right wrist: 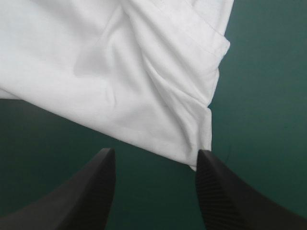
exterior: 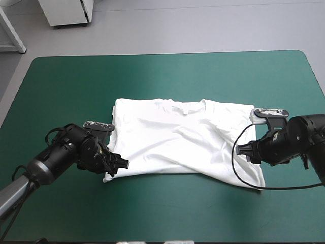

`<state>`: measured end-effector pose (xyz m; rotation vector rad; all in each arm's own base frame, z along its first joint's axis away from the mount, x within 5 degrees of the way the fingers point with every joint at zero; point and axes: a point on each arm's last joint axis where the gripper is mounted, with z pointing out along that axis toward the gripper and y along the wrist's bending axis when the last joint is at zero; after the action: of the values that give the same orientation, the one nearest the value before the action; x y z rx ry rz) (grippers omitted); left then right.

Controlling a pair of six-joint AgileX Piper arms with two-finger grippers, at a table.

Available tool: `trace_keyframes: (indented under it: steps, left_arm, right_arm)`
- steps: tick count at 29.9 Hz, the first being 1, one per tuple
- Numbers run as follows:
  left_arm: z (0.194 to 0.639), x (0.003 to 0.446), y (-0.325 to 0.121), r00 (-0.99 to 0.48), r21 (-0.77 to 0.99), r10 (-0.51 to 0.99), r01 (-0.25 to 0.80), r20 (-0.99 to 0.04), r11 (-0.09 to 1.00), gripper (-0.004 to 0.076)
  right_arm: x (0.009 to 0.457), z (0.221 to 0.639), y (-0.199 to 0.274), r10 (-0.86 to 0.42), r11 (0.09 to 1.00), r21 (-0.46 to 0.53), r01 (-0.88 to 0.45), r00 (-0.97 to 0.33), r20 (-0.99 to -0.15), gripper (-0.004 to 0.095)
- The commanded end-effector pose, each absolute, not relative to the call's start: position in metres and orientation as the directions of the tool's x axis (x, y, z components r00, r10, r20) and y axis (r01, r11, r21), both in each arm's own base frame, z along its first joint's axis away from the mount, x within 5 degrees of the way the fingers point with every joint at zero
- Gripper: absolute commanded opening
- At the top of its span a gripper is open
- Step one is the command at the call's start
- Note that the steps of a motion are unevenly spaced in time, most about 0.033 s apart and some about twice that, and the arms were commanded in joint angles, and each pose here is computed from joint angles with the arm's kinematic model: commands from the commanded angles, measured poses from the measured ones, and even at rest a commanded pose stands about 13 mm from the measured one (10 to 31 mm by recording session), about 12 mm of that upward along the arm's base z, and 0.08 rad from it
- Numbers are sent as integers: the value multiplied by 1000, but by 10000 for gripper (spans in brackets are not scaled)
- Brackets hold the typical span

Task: Fold the cloth

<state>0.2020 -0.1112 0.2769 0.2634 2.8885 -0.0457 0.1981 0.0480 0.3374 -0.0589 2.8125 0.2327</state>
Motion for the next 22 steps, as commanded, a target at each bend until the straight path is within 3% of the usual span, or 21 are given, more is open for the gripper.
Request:
trace_keyframes:
  steps: [1,12,22]
  left_arm:
    - [277,211,-114,-940,2,170,177,-297,984,475]
    - [246,237,-104,-969,-15,135,141,-207,990,475]
    - [203,228,-105,-986,-26,142,145,-87,989,465]
  right_arm:
    - [190,351,47,-11,983,167,-77,-931,-364,496]
    - [189,352,47,-11,983,167,-78,-929,-369,496]
    - [188,353,47,-10,983,168,-78,-929,-371,496]
